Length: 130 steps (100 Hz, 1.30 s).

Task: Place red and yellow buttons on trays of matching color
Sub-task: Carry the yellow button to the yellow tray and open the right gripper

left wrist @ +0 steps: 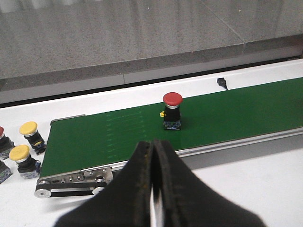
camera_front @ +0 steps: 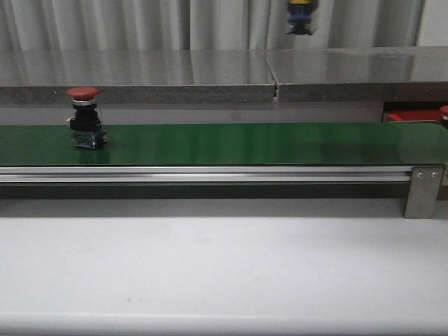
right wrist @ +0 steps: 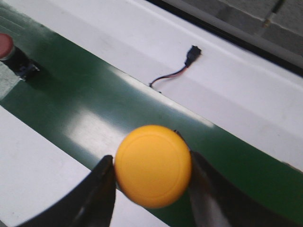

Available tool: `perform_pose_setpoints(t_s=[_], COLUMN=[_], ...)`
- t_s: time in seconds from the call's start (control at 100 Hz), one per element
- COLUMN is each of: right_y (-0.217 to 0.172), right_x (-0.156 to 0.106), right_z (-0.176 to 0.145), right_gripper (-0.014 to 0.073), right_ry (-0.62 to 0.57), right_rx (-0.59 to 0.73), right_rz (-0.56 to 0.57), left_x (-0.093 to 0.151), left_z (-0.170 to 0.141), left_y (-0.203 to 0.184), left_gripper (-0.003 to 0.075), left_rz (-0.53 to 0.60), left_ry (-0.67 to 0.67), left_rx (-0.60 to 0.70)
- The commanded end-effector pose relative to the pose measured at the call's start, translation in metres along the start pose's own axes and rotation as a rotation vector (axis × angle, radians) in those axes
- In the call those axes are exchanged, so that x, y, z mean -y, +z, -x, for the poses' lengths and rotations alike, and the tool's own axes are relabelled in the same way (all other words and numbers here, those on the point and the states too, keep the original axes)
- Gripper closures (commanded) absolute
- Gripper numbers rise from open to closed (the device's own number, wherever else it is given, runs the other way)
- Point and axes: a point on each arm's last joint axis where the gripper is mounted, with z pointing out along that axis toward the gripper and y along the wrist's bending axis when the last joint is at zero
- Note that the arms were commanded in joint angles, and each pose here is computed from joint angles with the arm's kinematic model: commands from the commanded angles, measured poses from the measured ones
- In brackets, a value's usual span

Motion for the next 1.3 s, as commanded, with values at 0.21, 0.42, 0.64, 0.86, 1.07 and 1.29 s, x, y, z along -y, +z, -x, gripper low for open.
perform_pose_setpoints(t_s=[0.21, 0.42, 0.64, 0.86, 1.07, 1.29], right_y=[-0.073, -0.090, -0.095, -0.093, -0.067, -0.039], right_x=[0.058, 0.111, 0.161, 0.189, 0.216, 0.242], right_z=[-0.039, -0.086, -0.129, -0.162, -0.177, -0.190], right_gripper=[0.0423, 0.0423, 0.0423, 0.0423, 0.0423, 0.0423], right_ry=[0.167, 0.346, 0.550, 0.669, 0.757, 0.806], right_rx=[0.167, 0.141, 0.147, 0.219, 0.193, 0.196], right_rz=[-0.199, -0.358, -0.467, -0.571, -0.569, -0.596], left_x=[0.000, 0.000, 0.000, 0.000, 0.000, 0.000], left_z=[0.013, 0.013, 0.013, 0.013, 0.013, 0.013], left_y=[-0.003, -0.003, -0.003, -0.003, -0.003, -0.003], left_gripper=[0.0741, 0.0741, 0.0741, 0.0741, 0.0741, 0.0741], left_rz=[0.000, 0.000, 0.000, 0.000, 0.000, 0.000], left_ry=[-0.012, -0.012, -0.012, -0.012, -0.012, -0.012], left_rx=[0.087, 0.087, 0.087, 0.087, 0.087, 0.087])
